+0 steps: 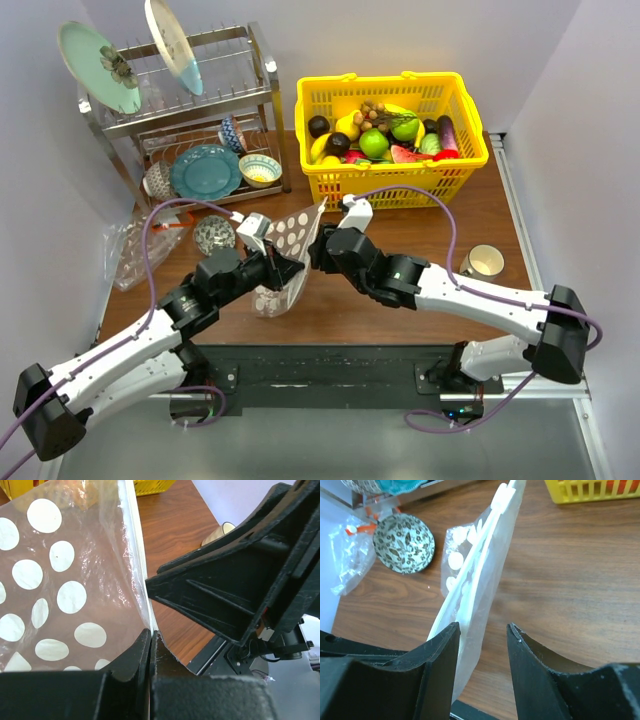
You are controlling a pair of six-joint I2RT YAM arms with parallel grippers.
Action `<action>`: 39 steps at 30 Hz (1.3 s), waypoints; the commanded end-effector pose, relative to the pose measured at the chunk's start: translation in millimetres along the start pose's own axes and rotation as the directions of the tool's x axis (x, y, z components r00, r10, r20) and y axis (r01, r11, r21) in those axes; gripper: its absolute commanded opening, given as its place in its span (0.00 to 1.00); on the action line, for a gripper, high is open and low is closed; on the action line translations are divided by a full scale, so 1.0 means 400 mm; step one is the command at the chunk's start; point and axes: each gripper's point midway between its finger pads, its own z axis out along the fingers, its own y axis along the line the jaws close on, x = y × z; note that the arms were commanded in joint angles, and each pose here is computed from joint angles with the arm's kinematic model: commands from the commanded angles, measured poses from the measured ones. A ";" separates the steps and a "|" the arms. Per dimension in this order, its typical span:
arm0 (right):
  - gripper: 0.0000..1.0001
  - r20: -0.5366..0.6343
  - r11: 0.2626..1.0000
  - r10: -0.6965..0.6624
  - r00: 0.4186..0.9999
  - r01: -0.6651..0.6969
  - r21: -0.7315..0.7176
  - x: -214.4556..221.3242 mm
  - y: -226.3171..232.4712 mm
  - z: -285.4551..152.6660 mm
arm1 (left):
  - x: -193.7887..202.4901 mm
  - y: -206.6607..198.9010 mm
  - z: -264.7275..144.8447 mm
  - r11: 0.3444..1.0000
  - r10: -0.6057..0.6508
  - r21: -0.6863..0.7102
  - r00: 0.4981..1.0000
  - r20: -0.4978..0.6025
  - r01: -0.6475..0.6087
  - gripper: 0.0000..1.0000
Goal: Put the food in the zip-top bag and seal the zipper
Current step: Open the zipper of the food storage bag.
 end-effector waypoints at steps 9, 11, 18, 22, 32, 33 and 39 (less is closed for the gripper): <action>0.18 -0.026 0.996 0.073 0.997 -0.074 -0.057 -0.006 0.053 0.021 | -0.032 -0.029 -0.009 0.997 0.039 0.060 0.997 0.068 -0.043 0.00; 0.03 -0.021 0.996 0.073 0.997 -0.075 -0.058 -0.019 0.052 0.015 | -0.028 -0.024 -0.008 0.998 0.044 0.050 0.997 0.062 -0.047 0.00; 0.00 -0.027 0.996 0.067 0.997 -0.068 -0.050 -0.024 0.036 0.002 | -0.043 0.041 -0.021 0.993 0.047 -0.113 0.996 0.073 -0.038 0.00; 0.00 -0.052 0.994 0.070 0.996 -0.074 -0.074 -0.006 0.038 -0.003 | -0.062 0.081 -0.030 0.970 0.071 -0.234 0.996 0.049 -0.058 0.05; 0.00 -0.120 0.971 0.020 0.993 -0.048 -0.235 0.043 0.091 -0.015 | -0.080 0.077 0.017 0.955 0.096 -0.279 0.995 -0.029 -0.100 0.39; 0.00 -0.123 0.967 0.018 0.992 -0.048 -0.249 0.042 0.097 -0.019 | -0.084 0.074 0.021 0.955 0.097 -0.279 0.995 -0.031 -0.102 0.40; 0.00 -0.108 0.967 0.009 0.994 -0.036 -0.252 0.031 0.087 -0.035 | -0.069 0.074 0.042 0.954 0.101 -0.275 0.992 -0.073 -0.118 0.39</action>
